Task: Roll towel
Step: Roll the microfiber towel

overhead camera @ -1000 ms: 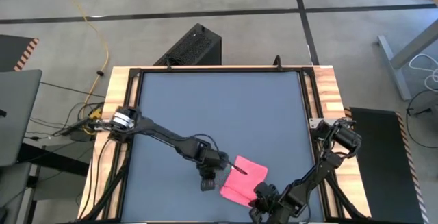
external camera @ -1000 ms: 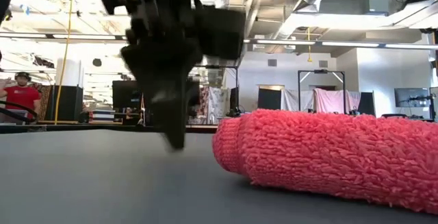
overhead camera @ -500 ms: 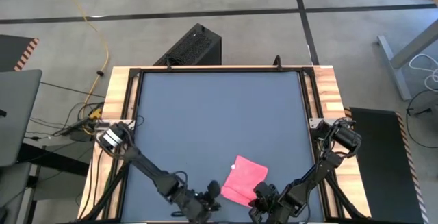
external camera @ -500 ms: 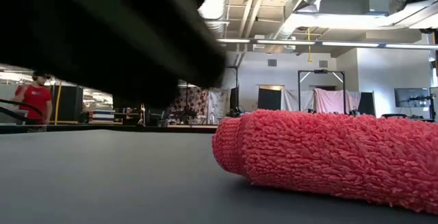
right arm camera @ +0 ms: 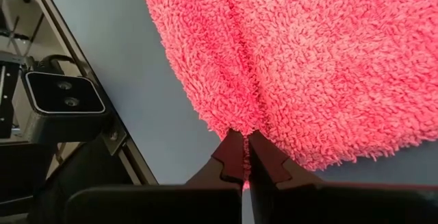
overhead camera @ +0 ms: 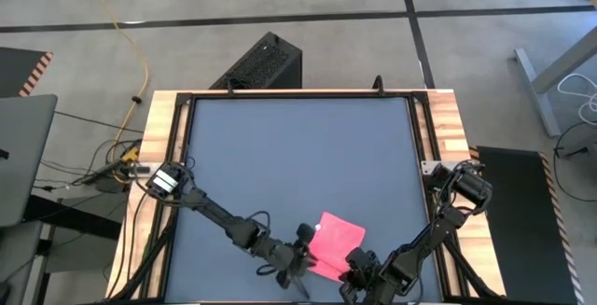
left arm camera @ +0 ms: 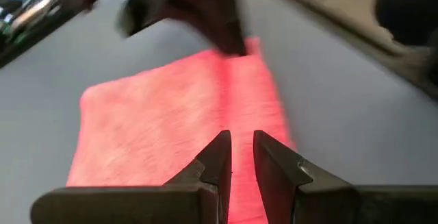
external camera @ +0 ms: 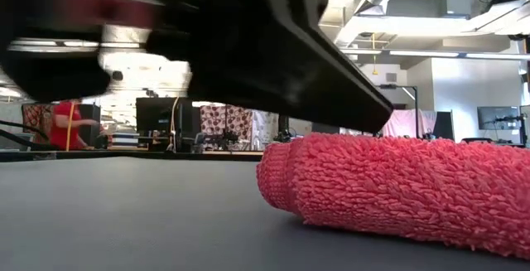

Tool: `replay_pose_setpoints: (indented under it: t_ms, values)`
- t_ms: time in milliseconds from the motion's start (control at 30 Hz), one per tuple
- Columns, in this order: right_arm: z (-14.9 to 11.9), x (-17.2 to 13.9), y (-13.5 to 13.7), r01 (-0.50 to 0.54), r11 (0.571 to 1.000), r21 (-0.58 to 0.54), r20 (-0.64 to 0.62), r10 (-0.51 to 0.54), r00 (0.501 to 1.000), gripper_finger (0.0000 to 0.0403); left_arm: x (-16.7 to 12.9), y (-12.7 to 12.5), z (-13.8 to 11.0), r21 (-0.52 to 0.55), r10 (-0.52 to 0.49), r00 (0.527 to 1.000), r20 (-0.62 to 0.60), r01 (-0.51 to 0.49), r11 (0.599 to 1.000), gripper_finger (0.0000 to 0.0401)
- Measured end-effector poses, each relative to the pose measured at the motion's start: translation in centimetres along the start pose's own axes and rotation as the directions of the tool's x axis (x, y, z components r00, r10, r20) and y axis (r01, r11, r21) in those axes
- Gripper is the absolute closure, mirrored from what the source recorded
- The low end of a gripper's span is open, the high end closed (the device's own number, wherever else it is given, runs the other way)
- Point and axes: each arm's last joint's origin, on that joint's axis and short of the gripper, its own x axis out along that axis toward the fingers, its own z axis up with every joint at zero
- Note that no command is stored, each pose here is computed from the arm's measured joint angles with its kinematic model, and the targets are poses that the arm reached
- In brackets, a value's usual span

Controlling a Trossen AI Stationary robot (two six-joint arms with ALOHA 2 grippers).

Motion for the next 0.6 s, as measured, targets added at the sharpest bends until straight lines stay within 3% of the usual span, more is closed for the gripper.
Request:
replay_pose_setpoints:
  t_ms: [300, 433, 500, 600]
  values:
    - [-0.3, -0.2, 0.0, -0.008, 0.999, 0.044, 0.022, 0.008, 1.000, 0.0380, 0.3, 1.7, -0.6, -0.092, -0.004, 1.000, -0.026, 0.002, 0.996, 0.0355]
    - [-0.3, -0.2, 0.0, -0.013, 0.999, 0.043, 0.031, 0.011, 0.999, 0.0379, -0.6, 1.9, 1.2, -0.053, 0.020, 0.997, 0.068, -0.017, 0.998, 0.0390]
    - [-0.3, -0.2, 0.0, -0.013, 0.999, 0.043, 0.032, 0.011, 0.999, 0.0379, -0.9, 1.6, 2.0, -0.052, -0.015, 0.991, 0.132, 0.021, 0.998, 0.0397]
    - [-0.3, -0.2, 0.0, -0.014, 0.999, 0.044, 0.031, 0.013, 0.999, 0.0378, -1.0, 0.7, 1.9, -0.059, -0.086, 0.988, 0.130, 0.094, 0.994, 0.0390]
